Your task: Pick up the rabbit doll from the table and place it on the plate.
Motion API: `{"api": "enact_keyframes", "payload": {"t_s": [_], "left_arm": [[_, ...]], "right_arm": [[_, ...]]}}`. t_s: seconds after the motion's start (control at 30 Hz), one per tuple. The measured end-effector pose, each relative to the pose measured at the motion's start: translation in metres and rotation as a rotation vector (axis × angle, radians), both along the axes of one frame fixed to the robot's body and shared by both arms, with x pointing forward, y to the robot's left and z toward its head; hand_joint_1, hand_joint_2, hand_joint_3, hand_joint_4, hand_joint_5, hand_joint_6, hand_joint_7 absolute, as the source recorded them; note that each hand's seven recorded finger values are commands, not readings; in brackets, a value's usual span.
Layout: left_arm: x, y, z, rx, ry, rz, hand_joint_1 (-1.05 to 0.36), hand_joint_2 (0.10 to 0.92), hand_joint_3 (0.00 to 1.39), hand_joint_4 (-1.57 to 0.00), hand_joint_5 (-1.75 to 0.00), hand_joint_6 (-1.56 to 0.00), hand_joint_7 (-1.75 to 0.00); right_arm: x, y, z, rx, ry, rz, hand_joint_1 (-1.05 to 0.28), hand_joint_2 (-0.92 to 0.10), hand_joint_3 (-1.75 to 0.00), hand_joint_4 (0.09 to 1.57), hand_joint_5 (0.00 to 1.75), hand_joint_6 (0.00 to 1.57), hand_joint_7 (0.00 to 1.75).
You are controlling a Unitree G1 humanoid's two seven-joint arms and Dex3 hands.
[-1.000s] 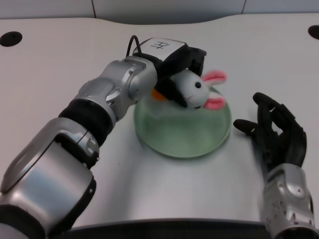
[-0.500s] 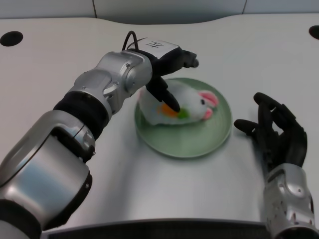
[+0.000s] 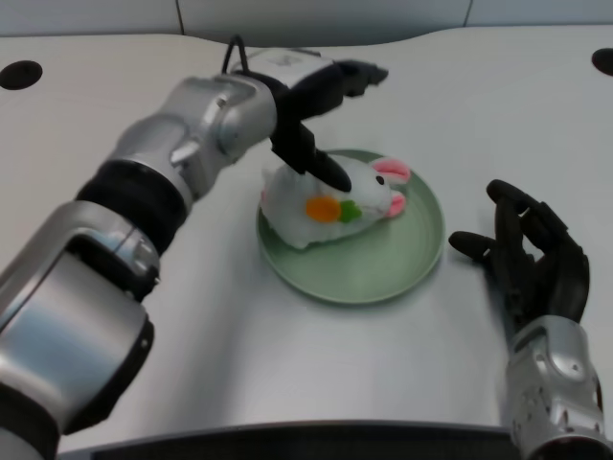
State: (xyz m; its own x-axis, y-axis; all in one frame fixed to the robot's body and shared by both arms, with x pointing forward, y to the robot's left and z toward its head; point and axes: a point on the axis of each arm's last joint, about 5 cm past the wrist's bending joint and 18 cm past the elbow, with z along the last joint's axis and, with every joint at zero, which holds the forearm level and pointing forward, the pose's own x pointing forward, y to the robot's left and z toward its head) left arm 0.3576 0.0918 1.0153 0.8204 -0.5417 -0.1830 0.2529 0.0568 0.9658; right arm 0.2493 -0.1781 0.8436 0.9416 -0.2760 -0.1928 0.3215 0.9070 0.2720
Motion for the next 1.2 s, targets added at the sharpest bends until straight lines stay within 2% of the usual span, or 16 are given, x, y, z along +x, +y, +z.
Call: {"api": "enact_keyframes", "payload": {"t_s": [0.17,0.37,0.43,0.53,0.67,0.77,0.87,0.93,1.1,1.2], "left_arm": [[-0.001,0.028,0.009,-0.051,-0.003,0.037,-1.05,0.921,0.20,0.00,0.00,-0.01,-0.01],[-0.010,0.064,-0.007,-0.135,0.058,0.112,-1.04,0.921,0.23,-0.04,-0.02,-0.06,-0.03],[-0.014,0.071,-0.011,-0.168,0.058,0.123,-1.02,0.921,0.23,-0.06,-0.03,-0.08,-0.04],[-0.021,0.079,-0.015,-0.229,0.051,0.132,-0.98,0.921,0.29,-0.09,-0.05,-0.11,-0.04],[-0.029,0.091,-0.024,-0.325,0.024,0.152,-0.89,0.921,0.37,-0.22,-0.12,-0.20,-0.07],[-0.040,0.102,-0.036,-0.474,0.014,0.180,-0.76,0.921,0.38,-0.36,-0.24,-0.31,-0.10],[-0.054,0.113,-0.053,-0.618,0.030,0.215,-0.66,0.921,0.37,-0.26,-0.79,-0.43,-0.05],[-0.064,0.117,-0.063,-0.697,0.050,0.241,-0.62,0.921,0.38,-0.30,-1.02,-0.50,-0.06],[-0.084,0.120,-0.076,-0.870,0.074,0.288,-0.53,0.921,0.46,-0.34,-1.43,-0.65,-0.12],[-0.097,0.122,-0.082,-0.964,0.096,0.317,-0.49,0.921,0.51,-0.34,-1.61,-0.72,-0.20]], "right_arm": [[0.0001,-0.0005,0.0001,0.000,0.001,-0.001,-0.31,-0.92,-0.24,0.76,0.96,0.70,0.49],[0.0003,-0.0021,0.0003,-0.006,0.004,0.000,-0.31,-0.92,-0.28,0.74,0.97,0.68,0.48],[0.0005,-0.0019,0.0004,-0.007,0.004,0.003,-0.31,-0.92,-0.26,0.74,0.98,0.68,0.48],[0.0005,-0.0018,0.0004,-0.007,0.005,0.001,-0.31,-0.92,-0.27,0.74,0.99,0.68,0.48],[0.0006,-0.0016,0.0005,-0.007,0.006,-0.003,-0.31,-0.92,-0.26,0.74,0.98,0.68,0.48],[0.0005,-0.0013,0.0003,-0.006,0.006,-0.002,-0.32,-0.92,-0.26,0.75,0.98,0.68,0.48],[0.0004,-0.0015,0.0002,-0.005,0.006,-0.002,-0.31,-0.92,-0.25,0.75,0.98,0.69,0.49],[0.0003,-0.0016,0.0001,-0.001,0.004,0.001,-0.31,-0.92,-0.25,0.76,0.98,0.70,0.49],[0.0003,-0.0020,-0.0001,0.003,0.003,0.007,-0.31,-0.92,-0.24,0.75,0.97,0.70,0.49],[0.0005,-0.0022,0.0003,-0.004,0.007,0.005,-0.32,-0.92,-0.24,0.76,0.97,0.70,0.50]]}}
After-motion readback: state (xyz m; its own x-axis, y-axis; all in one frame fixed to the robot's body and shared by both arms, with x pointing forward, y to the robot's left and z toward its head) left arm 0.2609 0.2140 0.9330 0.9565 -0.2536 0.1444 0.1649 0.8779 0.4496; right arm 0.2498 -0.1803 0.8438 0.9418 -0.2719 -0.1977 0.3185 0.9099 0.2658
